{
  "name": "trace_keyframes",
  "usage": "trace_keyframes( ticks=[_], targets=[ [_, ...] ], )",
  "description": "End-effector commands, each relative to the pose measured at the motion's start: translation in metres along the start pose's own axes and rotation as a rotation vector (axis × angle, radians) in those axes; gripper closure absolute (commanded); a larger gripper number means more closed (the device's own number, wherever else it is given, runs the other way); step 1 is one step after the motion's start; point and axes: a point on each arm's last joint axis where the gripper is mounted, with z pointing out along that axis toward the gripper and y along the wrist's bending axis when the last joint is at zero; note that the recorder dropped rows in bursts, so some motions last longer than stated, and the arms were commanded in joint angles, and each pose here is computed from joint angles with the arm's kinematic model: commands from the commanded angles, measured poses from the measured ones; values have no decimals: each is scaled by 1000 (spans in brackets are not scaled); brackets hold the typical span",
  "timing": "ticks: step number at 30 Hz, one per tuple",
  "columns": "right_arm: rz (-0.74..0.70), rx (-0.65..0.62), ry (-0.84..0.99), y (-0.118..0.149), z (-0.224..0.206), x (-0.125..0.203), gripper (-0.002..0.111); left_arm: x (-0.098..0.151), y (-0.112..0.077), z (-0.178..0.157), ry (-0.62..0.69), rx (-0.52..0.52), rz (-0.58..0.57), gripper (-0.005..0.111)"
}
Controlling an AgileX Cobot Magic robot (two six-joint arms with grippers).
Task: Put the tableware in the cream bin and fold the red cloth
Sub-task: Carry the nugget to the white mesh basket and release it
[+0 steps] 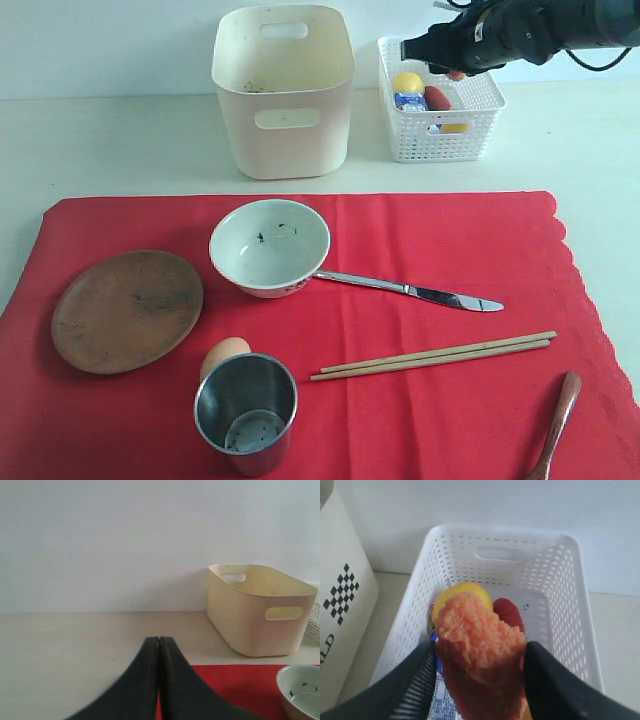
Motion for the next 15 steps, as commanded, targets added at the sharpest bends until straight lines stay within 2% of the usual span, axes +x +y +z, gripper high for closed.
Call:
trace_keyframes(
  ticks=[1,4,11,15],
  targets=[
    [9,-4,-4,-2,9,4,102,1,0,0,1,6,-5,105],
    [8,-7,5,-2,14,9,88,1,0,0,1,6,-5,105],
    [7,-6,29,-2,22,19,46,1,0,0,1,6,-5,105],
    [8,-2,26,-2,19,15,32,1,0,0,1,6,-5,105]
  ],
)
